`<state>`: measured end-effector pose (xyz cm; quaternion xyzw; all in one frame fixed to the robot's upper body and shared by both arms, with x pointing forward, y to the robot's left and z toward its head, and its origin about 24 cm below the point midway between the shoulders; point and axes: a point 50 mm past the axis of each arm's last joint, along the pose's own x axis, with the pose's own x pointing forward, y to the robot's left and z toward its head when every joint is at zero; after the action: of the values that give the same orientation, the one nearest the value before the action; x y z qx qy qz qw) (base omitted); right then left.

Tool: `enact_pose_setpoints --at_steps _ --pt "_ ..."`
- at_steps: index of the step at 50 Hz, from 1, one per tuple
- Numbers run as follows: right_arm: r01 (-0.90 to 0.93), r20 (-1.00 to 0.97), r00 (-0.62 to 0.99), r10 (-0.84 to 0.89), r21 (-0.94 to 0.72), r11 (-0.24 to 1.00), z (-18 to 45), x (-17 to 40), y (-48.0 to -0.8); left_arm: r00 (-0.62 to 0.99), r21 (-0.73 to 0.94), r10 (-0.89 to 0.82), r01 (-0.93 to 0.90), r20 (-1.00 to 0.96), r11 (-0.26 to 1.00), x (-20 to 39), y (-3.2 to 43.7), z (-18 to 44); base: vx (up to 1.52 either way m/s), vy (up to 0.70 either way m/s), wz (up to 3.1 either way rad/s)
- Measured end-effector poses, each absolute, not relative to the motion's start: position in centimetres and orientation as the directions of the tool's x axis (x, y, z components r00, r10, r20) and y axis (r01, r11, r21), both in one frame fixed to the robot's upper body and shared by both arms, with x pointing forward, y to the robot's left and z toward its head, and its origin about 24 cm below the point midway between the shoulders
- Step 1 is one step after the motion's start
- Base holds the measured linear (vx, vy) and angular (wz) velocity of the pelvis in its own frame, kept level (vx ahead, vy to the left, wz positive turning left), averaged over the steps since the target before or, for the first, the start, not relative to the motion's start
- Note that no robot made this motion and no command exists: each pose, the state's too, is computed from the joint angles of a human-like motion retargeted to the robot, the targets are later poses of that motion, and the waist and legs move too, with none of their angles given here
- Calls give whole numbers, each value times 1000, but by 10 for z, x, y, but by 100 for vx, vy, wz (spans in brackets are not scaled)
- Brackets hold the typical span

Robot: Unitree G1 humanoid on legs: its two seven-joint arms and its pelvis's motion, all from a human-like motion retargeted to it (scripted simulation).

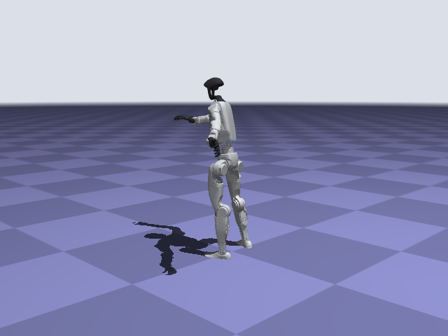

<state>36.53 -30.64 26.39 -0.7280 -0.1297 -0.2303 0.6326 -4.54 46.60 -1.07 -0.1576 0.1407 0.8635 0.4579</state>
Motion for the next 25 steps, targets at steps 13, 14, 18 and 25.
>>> enact_pose_setpoints --at_steps 13,14,18,25 --pt "486 487 872 45 -853 -189 285 393 -243 -255 -745 739 -480 623 463 40 461 463 0 0 -1" --pt "496 487 868 96 -847 -189 292 399 -222 -245 -665 646 -501 723 554 39 438 487 0 0 0" --pt "544 502 831 240 -825 -154 324 408 -149 -120 -161 108 -783 987 601 67 304 572 -7 0 -15" --pt "598 484 734 476 -793 -116 345 395 -44 448 513 -274 -823 851 246 220 233 500 -10 0 -48"
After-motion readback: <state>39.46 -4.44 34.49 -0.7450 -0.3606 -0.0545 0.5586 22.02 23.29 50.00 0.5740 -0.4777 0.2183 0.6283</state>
